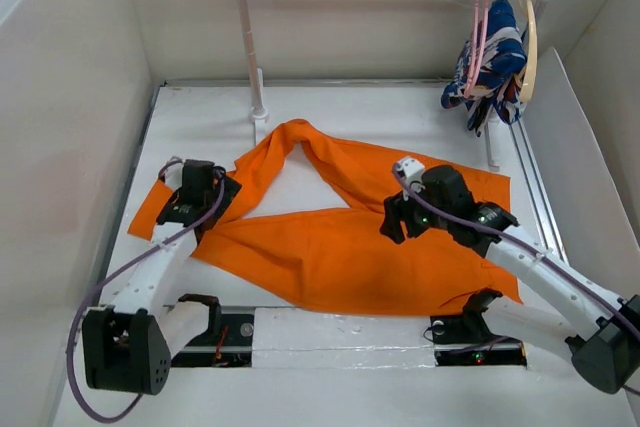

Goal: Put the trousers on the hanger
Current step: Flatten out the trousers at the center of the board.

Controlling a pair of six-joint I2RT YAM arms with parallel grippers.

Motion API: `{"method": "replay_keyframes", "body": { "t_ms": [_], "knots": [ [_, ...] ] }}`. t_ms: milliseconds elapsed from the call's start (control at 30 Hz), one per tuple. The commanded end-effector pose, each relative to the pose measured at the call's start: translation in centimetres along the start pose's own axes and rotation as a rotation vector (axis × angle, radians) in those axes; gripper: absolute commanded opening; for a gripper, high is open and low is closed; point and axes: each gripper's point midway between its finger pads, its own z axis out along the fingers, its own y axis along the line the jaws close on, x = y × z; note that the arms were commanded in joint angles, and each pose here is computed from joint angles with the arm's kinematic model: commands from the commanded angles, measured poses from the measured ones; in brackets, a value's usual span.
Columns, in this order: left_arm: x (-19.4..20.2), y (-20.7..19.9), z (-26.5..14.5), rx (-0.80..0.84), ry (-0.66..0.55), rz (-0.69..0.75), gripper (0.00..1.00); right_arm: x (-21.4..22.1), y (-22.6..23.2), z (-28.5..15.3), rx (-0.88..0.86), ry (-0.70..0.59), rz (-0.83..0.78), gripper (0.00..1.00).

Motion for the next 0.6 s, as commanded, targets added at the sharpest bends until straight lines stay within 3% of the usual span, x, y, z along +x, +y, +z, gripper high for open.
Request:
{"method": "replay_keyframes", "body": {
  "t_ms": [0, 100, 133, 233, 333, 567],
  "knots": [
    [-0.4, 2.0, -2.2, -0.055, -0.006, -0.17, 0.73, -0.5, 2.9, 0.3, -0.046, -0.009, -0.065, 0.68],
    [-1.0, 2.0, -4.5, 0.005, -0.06, -0.305, 0.79, -0.4, 4.6, 0.5, -0.112, -0.008, -0.109, 0.68],
    [-0.9, 2.1, -5.0, 0.015, -0.061, -0.342, 0.89, -0.4, 5.3, 0.5, -0.157, -0.012, -0.12, 0.69],
    [-0.1, 2.2, -5.6, 0.026, -0.025, -0.44, 0.95, 0.2, 6.2, 0.6, -0.21, -0.005, -0.152, 0.69],
    [1.0, 2.1, -5.1, -0.07, 0.061, -0.499, 0.99, 0.8, 6.2, 0.8, -0.228, 0.012, -0.19, 0.69],
    [-1.2, 1.0, -4.3, -0.097, -0.014, -0.657, 0.99, 0.9, 6.3, 1.1, -0.241, 0.022, -0.197, 0.69]
  ]
}}
